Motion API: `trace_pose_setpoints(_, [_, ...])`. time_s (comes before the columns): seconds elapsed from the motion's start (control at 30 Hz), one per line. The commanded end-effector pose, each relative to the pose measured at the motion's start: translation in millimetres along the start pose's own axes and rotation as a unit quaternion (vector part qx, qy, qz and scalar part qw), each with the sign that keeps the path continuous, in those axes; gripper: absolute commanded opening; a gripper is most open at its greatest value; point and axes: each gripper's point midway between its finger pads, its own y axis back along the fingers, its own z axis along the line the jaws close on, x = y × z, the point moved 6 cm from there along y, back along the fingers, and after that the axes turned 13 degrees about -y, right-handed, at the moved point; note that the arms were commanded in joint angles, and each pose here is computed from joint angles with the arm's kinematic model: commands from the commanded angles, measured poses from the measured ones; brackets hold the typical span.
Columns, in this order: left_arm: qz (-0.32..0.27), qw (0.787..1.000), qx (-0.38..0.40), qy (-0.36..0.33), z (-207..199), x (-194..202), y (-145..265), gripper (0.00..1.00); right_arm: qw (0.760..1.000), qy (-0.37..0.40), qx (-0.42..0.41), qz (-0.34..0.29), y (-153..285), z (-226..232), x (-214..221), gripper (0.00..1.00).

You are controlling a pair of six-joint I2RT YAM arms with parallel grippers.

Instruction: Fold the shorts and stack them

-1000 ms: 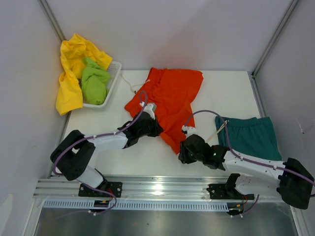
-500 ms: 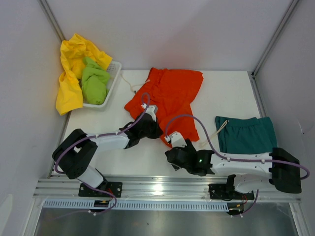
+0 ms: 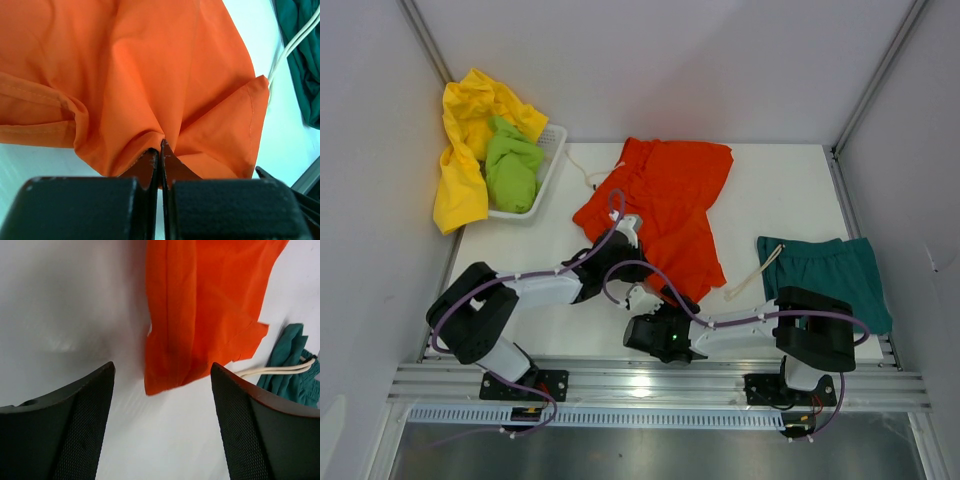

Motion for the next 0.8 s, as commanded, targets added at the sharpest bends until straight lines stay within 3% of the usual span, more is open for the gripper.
trace_pose_setpoints(0.0, [-0.019,0.999,0.025,-0.011,-2.3,-4.2,3.2,0.0,0.998,-0.018,0.033,-0.058,-2.4,-2.6,-20.7,0.78])
trace_pose_setpoints(0.13, [-0.019,0.999,0.031,-0.01,-0.4,-2.8,4.6,0.0,0.998,-0.006,0.045,-0.053,-9.1,-1.8,-20.8,0.74])
trace_pose_setpoints(0.27, [-0.019,0.999,0.034,-0.006,1.6,-2.3,4.6,0.0,0.998,-0.001,0.039,-0.043,-11.7,-2.6,-21.1,0.63])
trace_pose_setpoints(0.4, [-0.019,0.999,0.036,-0.004,2.7,-2.4,4.2,0.0,0.999,-0.006,0.034,-0.029,-8.9,-7.5,-20.1,0.61])
trace_pose_setpoints(0.77, [-0.021,0.999,0.043,0.0,3.8,-4.2,3.1,0.0,0.999,0.013,0.035,0.001,-9.8,-6.2,-12.2,0.45])
